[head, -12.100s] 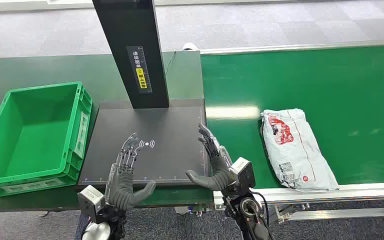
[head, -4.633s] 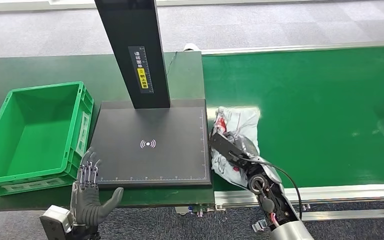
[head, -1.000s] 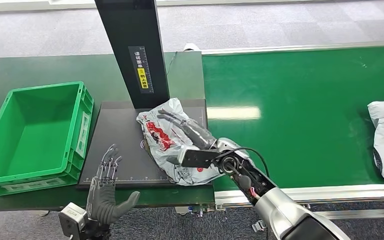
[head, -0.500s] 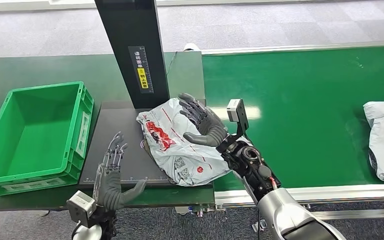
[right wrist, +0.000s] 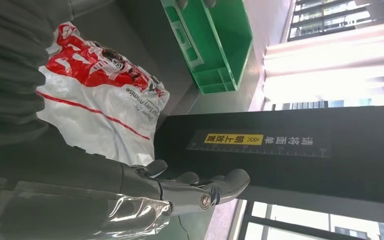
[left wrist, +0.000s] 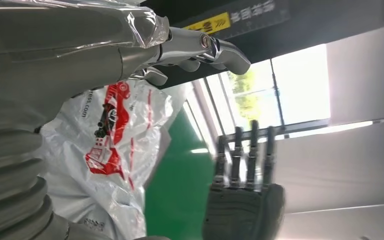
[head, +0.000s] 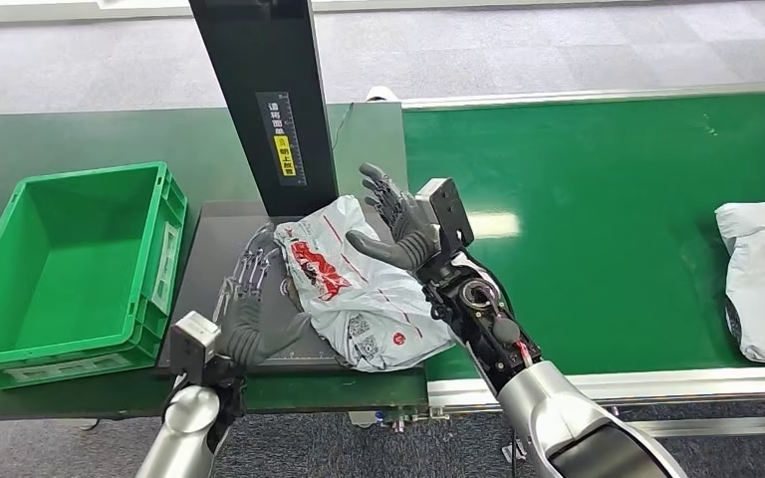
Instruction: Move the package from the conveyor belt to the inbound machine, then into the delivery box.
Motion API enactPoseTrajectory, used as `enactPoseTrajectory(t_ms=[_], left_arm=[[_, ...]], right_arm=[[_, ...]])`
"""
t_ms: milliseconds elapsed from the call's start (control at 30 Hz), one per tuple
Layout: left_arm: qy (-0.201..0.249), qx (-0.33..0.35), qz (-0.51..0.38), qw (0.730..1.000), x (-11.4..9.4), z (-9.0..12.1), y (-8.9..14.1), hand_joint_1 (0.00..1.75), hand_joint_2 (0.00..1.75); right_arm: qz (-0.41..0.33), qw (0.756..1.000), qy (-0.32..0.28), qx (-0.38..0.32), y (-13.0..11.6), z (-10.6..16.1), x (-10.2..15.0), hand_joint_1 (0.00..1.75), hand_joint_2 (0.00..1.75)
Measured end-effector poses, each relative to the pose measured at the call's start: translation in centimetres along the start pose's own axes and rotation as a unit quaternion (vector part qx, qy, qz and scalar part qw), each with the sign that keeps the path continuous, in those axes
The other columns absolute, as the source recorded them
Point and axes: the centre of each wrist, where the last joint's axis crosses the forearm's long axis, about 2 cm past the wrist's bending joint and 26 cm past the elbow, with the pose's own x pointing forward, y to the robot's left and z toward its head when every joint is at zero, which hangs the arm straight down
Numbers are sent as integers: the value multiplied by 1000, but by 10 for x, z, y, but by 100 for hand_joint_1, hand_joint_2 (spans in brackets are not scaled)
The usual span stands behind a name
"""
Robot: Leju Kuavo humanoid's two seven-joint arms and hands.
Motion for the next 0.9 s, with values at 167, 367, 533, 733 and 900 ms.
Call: enactPoseTrajectory(t_ms=[167,367,533,733,900], left_arm=[[44,-35,-76,996,-5,-31,5,0,175],[114,-96,-168,974,-10,-56,4,0,175],[194,-139,-287,928,-17,-64,-3,0,175],[234,-194,-383,872,-21,-68,-12,0,175],[241,-216,-417,849,-19,-74,-14,0,175]], right_arm=[[-3,999,-43,8,2,-5,11,0,175],[18,997,-71,3,1,-8,24,0,175],[41,995,-92,-7,-1,-8,28,0,175],[52,994,-100,-9,-3,-7,29,0,175],[58,993,-103,-7,-3,-8,30,0,175]])
